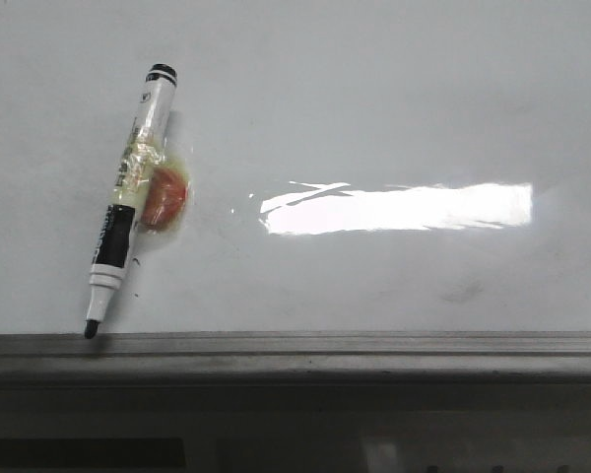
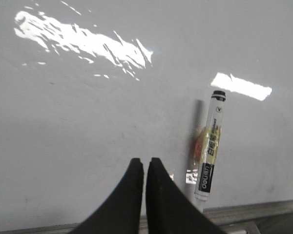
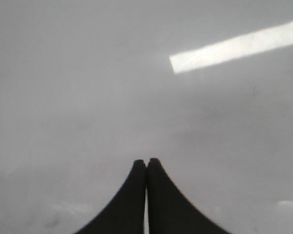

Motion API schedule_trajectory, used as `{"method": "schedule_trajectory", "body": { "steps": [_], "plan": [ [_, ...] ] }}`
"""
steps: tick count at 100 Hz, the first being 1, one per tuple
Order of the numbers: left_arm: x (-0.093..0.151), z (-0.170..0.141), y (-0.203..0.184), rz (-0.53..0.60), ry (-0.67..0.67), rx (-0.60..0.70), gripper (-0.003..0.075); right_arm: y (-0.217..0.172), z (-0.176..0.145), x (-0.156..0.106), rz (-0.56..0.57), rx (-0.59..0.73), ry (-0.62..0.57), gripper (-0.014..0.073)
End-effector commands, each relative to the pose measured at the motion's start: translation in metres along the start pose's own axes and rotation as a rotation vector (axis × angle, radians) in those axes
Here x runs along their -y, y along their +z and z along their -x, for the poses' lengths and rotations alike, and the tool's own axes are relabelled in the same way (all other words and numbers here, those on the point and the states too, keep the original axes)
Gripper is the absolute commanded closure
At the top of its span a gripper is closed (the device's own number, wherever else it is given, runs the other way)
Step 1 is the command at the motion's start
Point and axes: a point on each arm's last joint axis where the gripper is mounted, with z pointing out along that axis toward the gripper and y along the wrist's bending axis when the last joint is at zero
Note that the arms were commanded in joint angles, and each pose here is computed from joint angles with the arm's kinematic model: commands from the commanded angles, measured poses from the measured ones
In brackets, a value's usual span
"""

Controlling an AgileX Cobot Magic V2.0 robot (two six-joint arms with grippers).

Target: Write number 7 on whiteboard

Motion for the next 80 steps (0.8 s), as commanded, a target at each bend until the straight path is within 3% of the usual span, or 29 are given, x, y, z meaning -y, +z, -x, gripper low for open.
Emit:
{"method": "schedule_trajectory", "body": {
  "steps": [1, 16, 27, 34, 46, 51, 80],
  "plan": [
    [0.01, 0.024, 0.006, 0.001, 0.041, -0.018, 0.0741, -0.003, 0.022, -0.007, 0.002, -0.007, -0.076, 0.0645],
    [0.02, 0.048, 0.023, -0.003, 0.195, -0.126, 0.074, -0.005, 0.04, -0.013, 0.019, 0.008, -0.157, 0.0643],
    [0.027, 0.061, 0.033, -0.028, 0.297, -0.166, 0.0708, -0.007, 0.047, -0.017, 0.034, 0.024, -0.185, 0.058],
    [0.034, 0.067, 0.039, -0.068, 0.356, -0.185, 0.0607, -0.008, 0.047, -0.017, 0.036, 0.024, -0.184, 0.0484],
    [0.043, 0.066, 0.05, -0.135, 0.38, -0.242, 0.0366, -0.008, 0.047, -0.017, 0.037, 0.023, -0.184, 0.0299],
    [0.045, 0.063, 0.055, -0.157, 0.379, -0.268, 0.0321, -0.008, 0.047, -0.017, 0.037, 0.023, -0.184, 0.0256],
    [0.064, 0.045, 0.09, -0.26, 0.285, -0.366, 0.0332, -0.008, 0.047, -0.017, 0.036, 0.027, -0.184, 0.0241]
  ]
}}
